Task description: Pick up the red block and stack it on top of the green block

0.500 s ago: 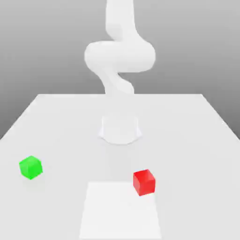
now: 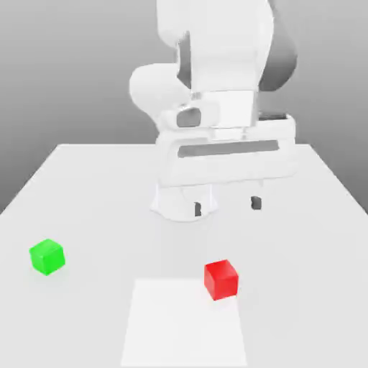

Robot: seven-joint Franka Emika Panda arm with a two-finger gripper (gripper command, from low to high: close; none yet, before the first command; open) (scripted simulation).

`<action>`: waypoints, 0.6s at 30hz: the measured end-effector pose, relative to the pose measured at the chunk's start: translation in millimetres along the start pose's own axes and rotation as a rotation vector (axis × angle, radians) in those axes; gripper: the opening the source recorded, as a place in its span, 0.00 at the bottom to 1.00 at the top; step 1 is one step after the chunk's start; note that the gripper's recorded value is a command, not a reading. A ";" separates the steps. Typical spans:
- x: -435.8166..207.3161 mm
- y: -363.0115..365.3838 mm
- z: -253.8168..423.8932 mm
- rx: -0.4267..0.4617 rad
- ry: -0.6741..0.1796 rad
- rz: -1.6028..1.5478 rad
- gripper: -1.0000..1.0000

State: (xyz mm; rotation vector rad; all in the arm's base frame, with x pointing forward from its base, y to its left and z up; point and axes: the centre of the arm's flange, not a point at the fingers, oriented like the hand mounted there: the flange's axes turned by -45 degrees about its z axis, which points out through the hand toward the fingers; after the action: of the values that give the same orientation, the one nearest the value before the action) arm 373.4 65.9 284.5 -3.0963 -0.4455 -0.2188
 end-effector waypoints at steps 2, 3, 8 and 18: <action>-28.7 -11.3 47.5 0.011 -0.084 -0.038 0.50; -38.8 -14.9 67.8 0.014 -0.111 -0.051 0.50; -54.7 -19.3 120.1 0.019 -0.138 -0.064 0.50; -56.5 -19.6 126.5 0.018 -0.139 -0.064 0.00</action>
State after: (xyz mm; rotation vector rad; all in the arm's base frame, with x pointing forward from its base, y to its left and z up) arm 331.6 72.1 151.2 -3.0938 -0.5465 0.0002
